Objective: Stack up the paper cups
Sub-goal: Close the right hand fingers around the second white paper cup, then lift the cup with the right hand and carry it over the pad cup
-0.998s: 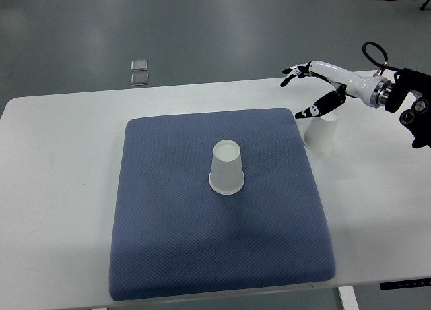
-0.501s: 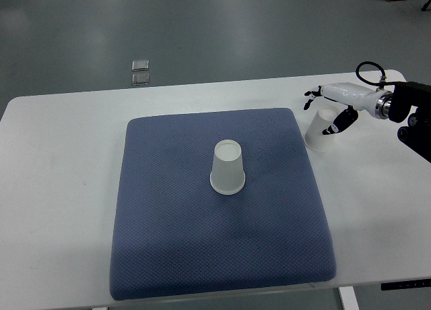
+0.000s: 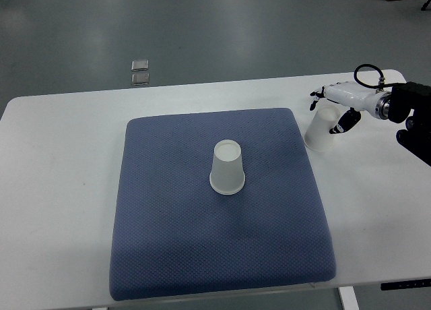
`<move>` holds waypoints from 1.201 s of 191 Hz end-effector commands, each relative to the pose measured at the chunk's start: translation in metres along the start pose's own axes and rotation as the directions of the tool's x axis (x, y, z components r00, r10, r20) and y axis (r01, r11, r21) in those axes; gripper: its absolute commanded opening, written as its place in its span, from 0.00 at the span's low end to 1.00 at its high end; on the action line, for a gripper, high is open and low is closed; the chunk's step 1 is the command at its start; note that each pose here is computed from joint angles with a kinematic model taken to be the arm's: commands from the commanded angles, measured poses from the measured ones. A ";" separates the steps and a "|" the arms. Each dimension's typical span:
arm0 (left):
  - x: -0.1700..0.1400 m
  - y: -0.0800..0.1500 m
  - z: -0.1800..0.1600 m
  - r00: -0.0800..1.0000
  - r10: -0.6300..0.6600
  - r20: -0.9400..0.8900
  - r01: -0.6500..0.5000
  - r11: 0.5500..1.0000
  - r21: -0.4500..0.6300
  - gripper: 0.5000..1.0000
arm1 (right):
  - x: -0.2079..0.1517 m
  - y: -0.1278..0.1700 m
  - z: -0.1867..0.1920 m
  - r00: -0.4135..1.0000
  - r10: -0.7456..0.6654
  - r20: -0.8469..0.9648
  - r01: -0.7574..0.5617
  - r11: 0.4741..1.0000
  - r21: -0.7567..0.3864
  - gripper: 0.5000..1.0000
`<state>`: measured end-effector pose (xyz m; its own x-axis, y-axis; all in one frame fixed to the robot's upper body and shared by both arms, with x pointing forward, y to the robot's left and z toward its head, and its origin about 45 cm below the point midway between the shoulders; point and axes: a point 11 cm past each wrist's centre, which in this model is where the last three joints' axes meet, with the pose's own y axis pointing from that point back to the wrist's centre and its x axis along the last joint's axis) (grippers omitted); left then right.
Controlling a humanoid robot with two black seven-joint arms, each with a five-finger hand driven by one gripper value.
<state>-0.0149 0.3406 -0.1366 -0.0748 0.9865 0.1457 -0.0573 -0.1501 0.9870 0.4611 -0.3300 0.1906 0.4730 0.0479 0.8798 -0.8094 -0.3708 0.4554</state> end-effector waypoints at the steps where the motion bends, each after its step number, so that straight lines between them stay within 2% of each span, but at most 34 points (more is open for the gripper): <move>1: 0.000 0.000 0.000 1.000 0.000 0.000 0.000 1.000 0.000 1.00 | -0.002 0.001 0.002 1.000 -0.007 -0.007 0.007 1.000 -0.002 0.79; 18: 0.000 0.000 0.000 1.000 0.000 0.000 0.000 1.000 0.000 1.00 | -0.003 0.001 0.002 1.000 -0.015 -0.017 0.015 1.000 -0.003 0.72; 29: 0.000 0.000 0.000 1.000 0.000 0.000 0.000 1.000 0.000 1.00 | -0.004 0.001 0.003 1.000 -0.021 -0.022 0.020 1.000 -0.004 0.60; 40: 0.000 0.000 0.000 1.000 0.000 0.000 0.000 1.000 0.000 1.00 | -0.004 0.001 0.003 1.000 -0.021 -0.023 0.021 1.000 -0.004 0.52; 79: 0.000 0.000 0.000 1.000 0.000 0.000 0.000 1.000 0.000 1.00 | -0.003 0.002 0.003 0.999 -0.020 -0.029 0.020 1.000 -0.005 0.32; 116: 0.000 0.000 0.000 1.000 0.000 0.000 0.000 1.000 0.000 1.00 | 0.012 0.003 0.004 0.999 0.012 -0.036 -0.012 1.000 -0.004 0.27; 135: 0.000 0.000 0.000 1.000 0.000 0.000 0.000 1.000 0.000 1.00 | 0.033 0.002 -0.001 0.998 0.055 -0.035 -0.055 0.998 0.011 0.27; 181: 0.000 0.000 0.000 1.000 0.000 0.000 0.000 1.000 0.000 1.00 | 0.091 0.012 -0.056 0.989 0.149 0.019 -0.150 0.969 0.196 0.28; 212: 0.000 0.000 0.000 1.000 0.000 0.000 0.000 1.000 0.000 1.00 | 0.115 0.027 -0.095 0.988 0.128 0.082 -0.148 0.932 0.330 0.28; 230: 0.000 0.000 0.000 1.000 0.000 0.000 0.000 1.000 0.000 1.00 | 0.126 0.039 -0.121 0.987 0.098 0.124 -0.142 0.891 0.431 0.29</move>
<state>-0.0149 0.3406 -0.1366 -0.0748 0.9865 0.1456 -0.0575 -0.1500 0.9870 0.4595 -0.2454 0.3177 0.3952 -0.0794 0.9152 -0.7064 -0.6631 0.2475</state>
